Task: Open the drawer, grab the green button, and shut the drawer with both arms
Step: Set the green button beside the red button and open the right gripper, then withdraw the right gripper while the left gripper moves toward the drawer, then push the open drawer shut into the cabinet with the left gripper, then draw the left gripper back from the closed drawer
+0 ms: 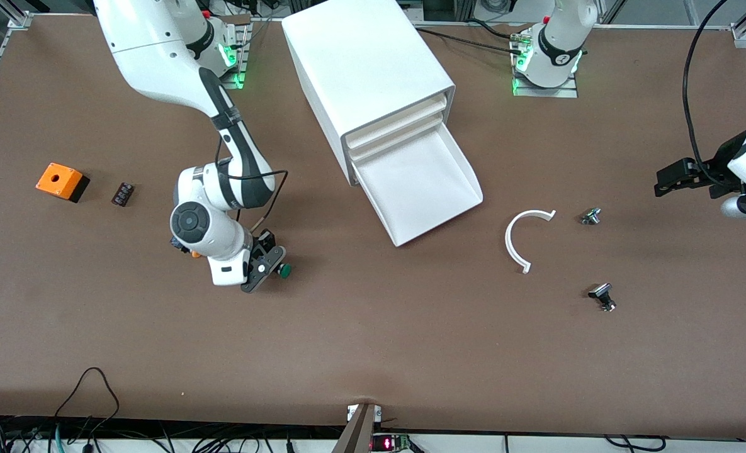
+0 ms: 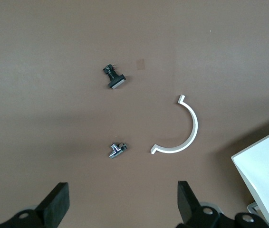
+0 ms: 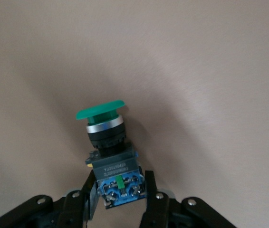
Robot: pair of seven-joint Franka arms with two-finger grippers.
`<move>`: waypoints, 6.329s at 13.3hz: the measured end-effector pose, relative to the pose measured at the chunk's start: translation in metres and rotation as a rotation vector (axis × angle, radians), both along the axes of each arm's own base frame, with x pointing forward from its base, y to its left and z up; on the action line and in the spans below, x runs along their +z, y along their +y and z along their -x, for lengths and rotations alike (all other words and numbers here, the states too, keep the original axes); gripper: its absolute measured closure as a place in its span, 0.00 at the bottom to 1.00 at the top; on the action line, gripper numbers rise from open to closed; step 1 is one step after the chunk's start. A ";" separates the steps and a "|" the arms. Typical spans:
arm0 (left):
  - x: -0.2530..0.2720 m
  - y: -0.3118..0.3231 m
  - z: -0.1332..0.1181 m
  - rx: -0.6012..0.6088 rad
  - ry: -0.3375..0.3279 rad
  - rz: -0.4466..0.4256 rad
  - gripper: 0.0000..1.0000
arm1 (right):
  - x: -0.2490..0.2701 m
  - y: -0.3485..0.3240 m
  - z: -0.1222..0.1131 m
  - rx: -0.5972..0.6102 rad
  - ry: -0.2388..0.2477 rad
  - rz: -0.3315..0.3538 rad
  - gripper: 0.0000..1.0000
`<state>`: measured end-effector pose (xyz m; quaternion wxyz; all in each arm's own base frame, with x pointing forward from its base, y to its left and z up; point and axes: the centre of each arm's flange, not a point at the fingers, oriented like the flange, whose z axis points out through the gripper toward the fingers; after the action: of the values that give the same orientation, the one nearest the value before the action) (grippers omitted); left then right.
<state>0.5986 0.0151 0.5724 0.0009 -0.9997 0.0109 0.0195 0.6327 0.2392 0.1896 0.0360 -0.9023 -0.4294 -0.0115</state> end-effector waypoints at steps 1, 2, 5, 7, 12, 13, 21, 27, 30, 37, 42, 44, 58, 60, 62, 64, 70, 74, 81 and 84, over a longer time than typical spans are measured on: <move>0.000 -0.001 0.000 -0.002 0.001 0.000 0.00 | 0.000 0.002 0.005 -0.001 -0.019 -0.006 0.58; -0.002 -0.001 -0.001 -0.003 0.003 0.001 0.00 | 0.002 0.005 0.008 -0.003 -0.018 -0.011 0.51; -0.008 -0.001 -0.007 -0.004 0.008 0.003 0.00 | 0.032 0.013 0.008 -0.038 -0.014 -0.030 0.21; -0.007 -0.001 -0.012 -0.004 0.000 0.005 0.00 | 0.087 0.020 0.004 -0.048 0.021 -0.047 0.00; -0.012 -0.003 -0.018 -0.008 0.004 0.007 0.00 | 0.218 0.021 0.016 -0.061 0.010 -0.099 0.00; -0.013 -0.003 -0.018 -0.009 0.006 0.008 0.00 | 0.233 0.020 0.019 -0.073 0.003 -0.108 0.00; -0.071 -0.019 -0.040 -0.044 0.074 -0.018 0.01 | 0.284 0.043 0.056 -0.561 0.088 -0.058 0.00; -0.122 -0.081 -0.052 0.167 0.096 0.060 0.05 | 0.306 -0.144 0.012 -0.841 0.056 -0.010 0.00; -0.168 -0.120 -0.049 0.238 0.091 0.096 0.04 | 0.348 -0.212 0.028 -0.800 0.026 0.026 0.00; -0.245 -0.220 -0.026 0.479 0.141 0.070 0.02 | 0.395 -0.242 0.055 -0.896 0.048 0.126 0.00; -0.309 -0.282 -0.019 0.553 0.110 0.096 0.02 | 0.402 -0.278 0.058 -0.974 0.049 0.143 0.00; -0.324 -0.298 -0.012 0.551 0.119 0.091 0.02 | 0.407 -0.277 0.062 -0.974 0.062 0.149 0.00; -0.358 -0.340 0.044 0.474 0.189 0.034 0.01 | 0.434 -0.270 0.108 -1.011 0.044 0.122 0.00; -0.356 -0.357 0.065 0.432 0.231 0.016 0.01 | 0.426 -0.263 0.108 -1.022 0.041 0.122 0.00; -0.356 -0.378 0.092 0.385 0.295 -0.008 0.01 | 0.421 -0.254 0.107 -1.014 0.048 0.128 0.00; -0.356 -0.394 0.116 0.373 0.369 -0.016 0.01 | 0.418 -0.250 0.106 -1.006 0.051 0.131 0.00; -0.363 -0.413 0.162 0.323 0.490 -0.063 0.01 | 0.409 -0.242 0.099 -0.984 0.055 0.135 0.00; -0.365 -0.420 0.174 0.298 0.509 -0.076 0.01 | 0.404 -0.240 0.098 -0.964 0.074 0.146 0.00; -0.338 -0.390 0.126 0.380 0.433 -0.032 0.01 | 0.403 -0.238 0.095 -0.904 0.076 0.147 0.00; -0.272 -0.313 0.044 0.491 0.295 0.075 0.01 | 0.399 -0.238 0.093 -0.904 0.082 0.151 0.00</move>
<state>0.5544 -0.2977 0.3008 -0.0423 -0.9582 -0.2307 0.1639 0.5396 0.0011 0.5883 -0.0214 -0.9989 0.0096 0.0411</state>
